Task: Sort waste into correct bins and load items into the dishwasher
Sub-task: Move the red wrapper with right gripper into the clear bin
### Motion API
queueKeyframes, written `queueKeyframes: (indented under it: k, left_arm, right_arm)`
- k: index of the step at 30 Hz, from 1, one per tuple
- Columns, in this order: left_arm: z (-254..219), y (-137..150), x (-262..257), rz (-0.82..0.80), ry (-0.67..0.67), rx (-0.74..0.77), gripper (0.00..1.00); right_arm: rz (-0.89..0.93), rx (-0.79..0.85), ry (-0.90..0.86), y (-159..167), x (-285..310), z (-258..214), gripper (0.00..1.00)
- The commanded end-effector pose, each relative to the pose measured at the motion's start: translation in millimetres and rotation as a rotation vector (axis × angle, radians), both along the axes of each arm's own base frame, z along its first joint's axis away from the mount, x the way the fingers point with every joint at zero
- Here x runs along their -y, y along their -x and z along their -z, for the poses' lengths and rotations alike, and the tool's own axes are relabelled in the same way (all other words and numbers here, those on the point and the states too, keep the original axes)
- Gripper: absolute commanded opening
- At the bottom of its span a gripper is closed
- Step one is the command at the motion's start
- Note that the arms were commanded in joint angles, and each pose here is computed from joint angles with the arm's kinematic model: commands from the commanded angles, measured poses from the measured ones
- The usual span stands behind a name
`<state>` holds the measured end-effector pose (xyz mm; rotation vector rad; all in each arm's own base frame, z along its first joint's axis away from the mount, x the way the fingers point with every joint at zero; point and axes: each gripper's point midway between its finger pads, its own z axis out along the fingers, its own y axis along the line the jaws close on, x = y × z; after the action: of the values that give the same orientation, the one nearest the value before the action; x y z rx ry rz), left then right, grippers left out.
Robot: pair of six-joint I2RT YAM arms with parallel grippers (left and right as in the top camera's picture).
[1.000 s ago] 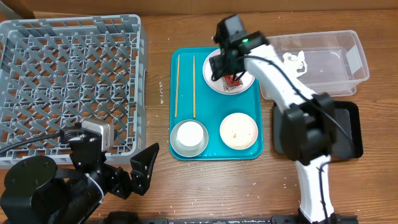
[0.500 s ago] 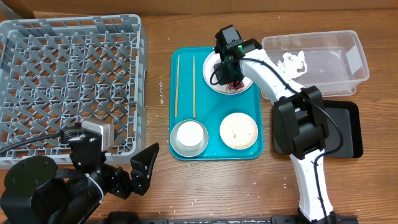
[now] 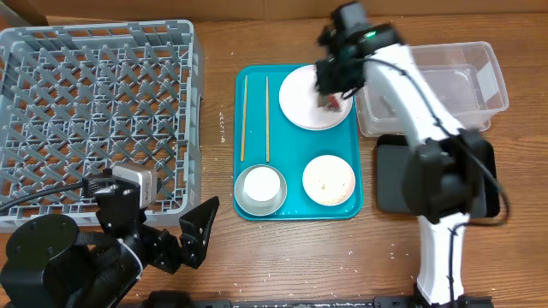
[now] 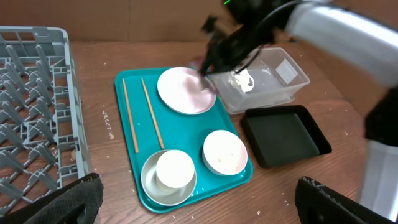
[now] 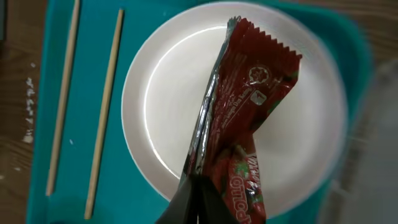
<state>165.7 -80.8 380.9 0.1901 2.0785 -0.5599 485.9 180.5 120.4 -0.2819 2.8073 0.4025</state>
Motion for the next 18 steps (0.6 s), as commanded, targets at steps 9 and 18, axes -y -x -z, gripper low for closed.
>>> queueKeyframes:
  k: [9, 18]
  left_arm:
    - [-0.2, -0.6, -1.4, 0.001, -0.016, 0.012, 1.00]
    - [-0.2, -0.6, -1.4, 0.001, -0.016, 0.012, 1.00]
  right_arm:
    - [0.184, 0.011, 0.092, -6.8, 103.5, -28.1, 0.50]
    - [0.129, 0.070, 0.036, 16.5, 81.2, -80.1, 0.52]
